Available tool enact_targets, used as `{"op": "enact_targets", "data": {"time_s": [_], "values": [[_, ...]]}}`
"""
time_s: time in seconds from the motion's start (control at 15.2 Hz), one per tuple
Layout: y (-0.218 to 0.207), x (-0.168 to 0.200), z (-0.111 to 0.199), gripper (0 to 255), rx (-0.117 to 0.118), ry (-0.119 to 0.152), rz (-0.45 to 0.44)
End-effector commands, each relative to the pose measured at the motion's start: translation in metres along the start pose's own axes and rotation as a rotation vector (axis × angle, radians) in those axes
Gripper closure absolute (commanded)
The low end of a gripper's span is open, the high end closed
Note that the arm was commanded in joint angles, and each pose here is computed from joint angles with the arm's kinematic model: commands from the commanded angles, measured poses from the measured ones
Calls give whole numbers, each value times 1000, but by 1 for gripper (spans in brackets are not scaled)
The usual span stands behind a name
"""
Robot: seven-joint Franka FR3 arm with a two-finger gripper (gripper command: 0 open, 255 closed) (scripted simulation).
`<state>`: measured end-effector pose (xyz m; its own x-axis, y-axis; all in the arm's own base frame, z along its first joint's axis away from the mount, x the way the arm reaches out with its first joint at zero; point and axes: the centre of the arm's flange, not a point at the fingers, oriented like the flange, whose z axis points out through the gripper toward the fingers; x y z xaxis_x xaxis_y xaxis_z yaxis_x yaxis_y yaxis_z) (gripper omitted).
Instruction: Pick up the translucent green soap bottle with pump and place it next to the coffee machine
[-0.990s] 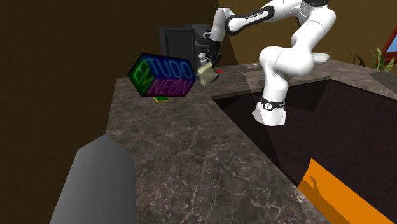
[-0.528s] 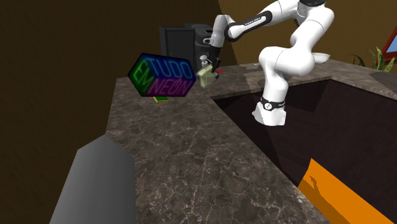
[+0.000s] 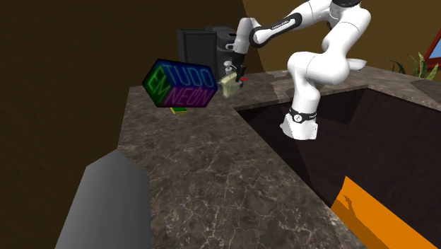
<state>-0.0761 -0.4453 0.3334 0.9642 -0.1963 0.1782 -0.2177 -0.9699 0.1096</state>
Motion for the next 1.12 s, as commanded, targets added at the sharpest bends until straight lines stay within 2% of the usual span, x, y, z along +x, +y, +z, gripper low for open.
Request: {"op": "enact_targets", "data": {"time_s": [0.0, 0.26, 0.53, 1.06], "values": [[-2, 0, 2, 0, 6, -1, -1], [-2, 1, 2, 0, 6, -1, -1], [-1, 1, -48, 0, 6, -1, -1], [-1, 1, -48, 0, 6, -1, -1]]}}
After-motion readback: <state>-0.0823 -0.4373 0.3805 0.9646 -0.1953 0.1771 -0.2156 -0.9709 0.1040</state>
